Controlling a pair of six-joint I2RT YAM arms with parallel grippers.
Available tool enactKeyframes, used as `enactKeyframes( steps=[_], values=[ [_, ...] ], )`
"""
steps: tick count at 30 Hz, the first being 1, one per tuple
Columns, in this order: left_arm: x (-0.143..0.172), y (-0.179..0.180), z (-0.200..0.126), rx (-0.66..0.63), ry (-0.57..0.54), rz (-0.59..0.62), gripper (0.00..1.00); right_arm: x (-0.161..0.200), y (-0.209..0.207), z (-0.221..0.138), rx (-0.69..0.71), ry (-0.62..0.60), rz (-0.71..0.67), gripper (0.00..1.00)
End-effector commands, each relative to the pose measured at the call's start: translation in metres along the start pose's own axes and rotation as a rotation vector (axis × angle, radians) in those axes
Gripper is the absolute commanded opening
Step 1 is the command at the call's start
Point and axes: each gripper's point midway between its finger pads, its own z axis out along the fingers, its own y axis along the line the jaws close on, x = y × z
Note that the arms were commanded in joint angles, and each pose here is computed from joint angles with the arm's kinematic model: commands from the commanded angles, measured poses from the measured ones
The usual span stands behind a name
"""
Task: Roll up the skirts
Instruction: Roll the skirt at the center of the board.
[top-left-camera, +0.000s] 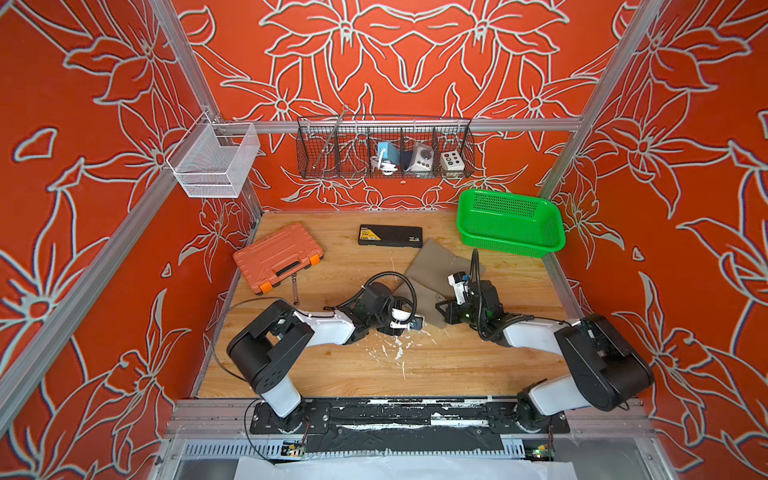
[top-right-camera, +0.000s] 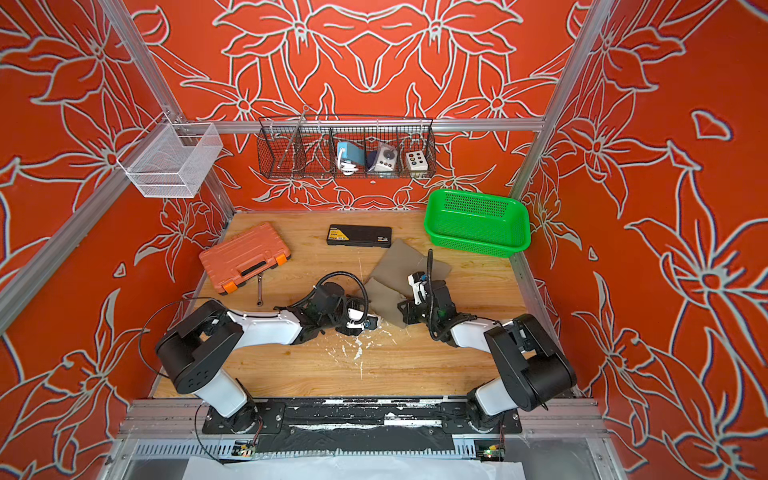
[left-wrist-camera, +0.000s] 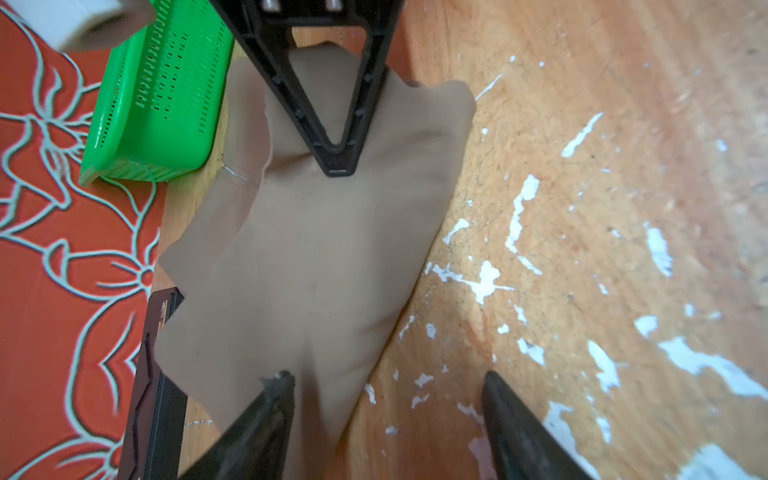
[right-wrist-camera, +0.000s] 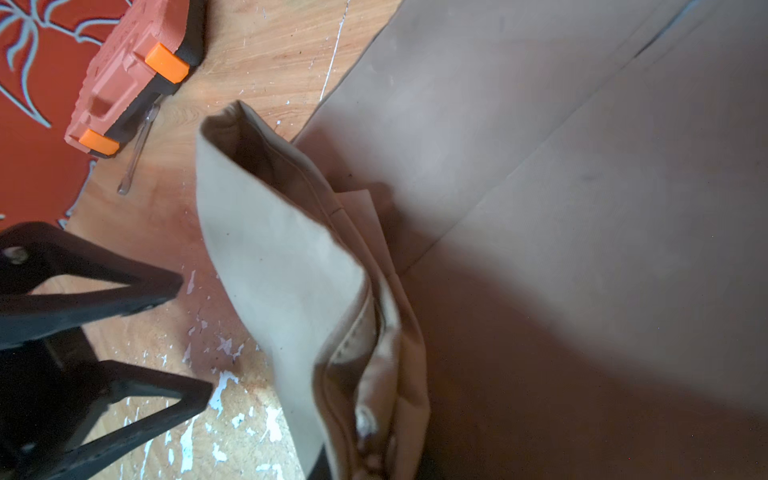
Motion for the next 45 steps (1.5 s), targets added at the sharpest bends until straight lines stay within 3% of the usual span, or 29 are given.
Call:
enactKeyframes(
  steps=[1, 5, 11, 16, 17, 21, 24, 30, 35, 40, 45],
  values=[
    [0.0, 0.012, 0.014, -0.024, 0.007, 0.039, 0.68, 0.007, -0.014, 0.006, 0.049, 0.046, 0.076, 0.0],
    [0.012, 0.015, 0.032, -0.031, 0.054, 0.05, 0.65, 0.005, -0.013, 0.006, 0.041, 0.055, 0.079, 0.0],
    [0.029, -0.002, 0.051, 0.039, 0.097, 0.056, 0.52, 0.003, -0.016, 0.004, 0.031, 0.059, 0.093, 0.0],
    [0.038, -0.006, 0.061, 0.036, 0.119, 0.041, 0.02, 0.003, -0.02, 0.001, 0.037, 0.071, 0.102, 0.0],
    [0.037, -0.004, 0.061, 0.031, 0.117, 0.032, 0.0, 0.004, -0.022, -0.001, 0.049, 0.072, 0.098, 0.0],
    [0.022, 0.01, 0.048, -0.003, 0.076, 0.023, 0.0, 0.002, -0.033, -0.01, 0.126, 0.051, 0.039, 0.32],
    [0.007, 0.022, 0.028, -0.015, 0.026, 0.024, 0.0, -0.009, -0.031, -0.022, 0.15, -0.002, -0.021, 0.43],
    [-0.019, 0.03, -0.006, -0.002, -0.06, -0.003, 0.0, -0.03, -0.002, -0.068, 0.114, -0.212, -0.248, 0.49],
    [-0.026, 0.023, -0.015, 0.025, -0.084, -0.03, 0.0, -0.028, 0.036, -0.1, 0.041, -0.38, -0.464, 0.55],
    [-0.031, 0.025, -0.016, 0.041, -0.094, -0.039, 0.0, -0.011, 0.082, -0.093, -0.086, -0.373, -0.661, 0.6],
    [-0.034, 0.024, -0.016, 0.045, -0.104, -0.044, 0.0, 0.007, 0.098, -0.074, -0.139, -0.325, -0.741, 0.61]
  ],
)
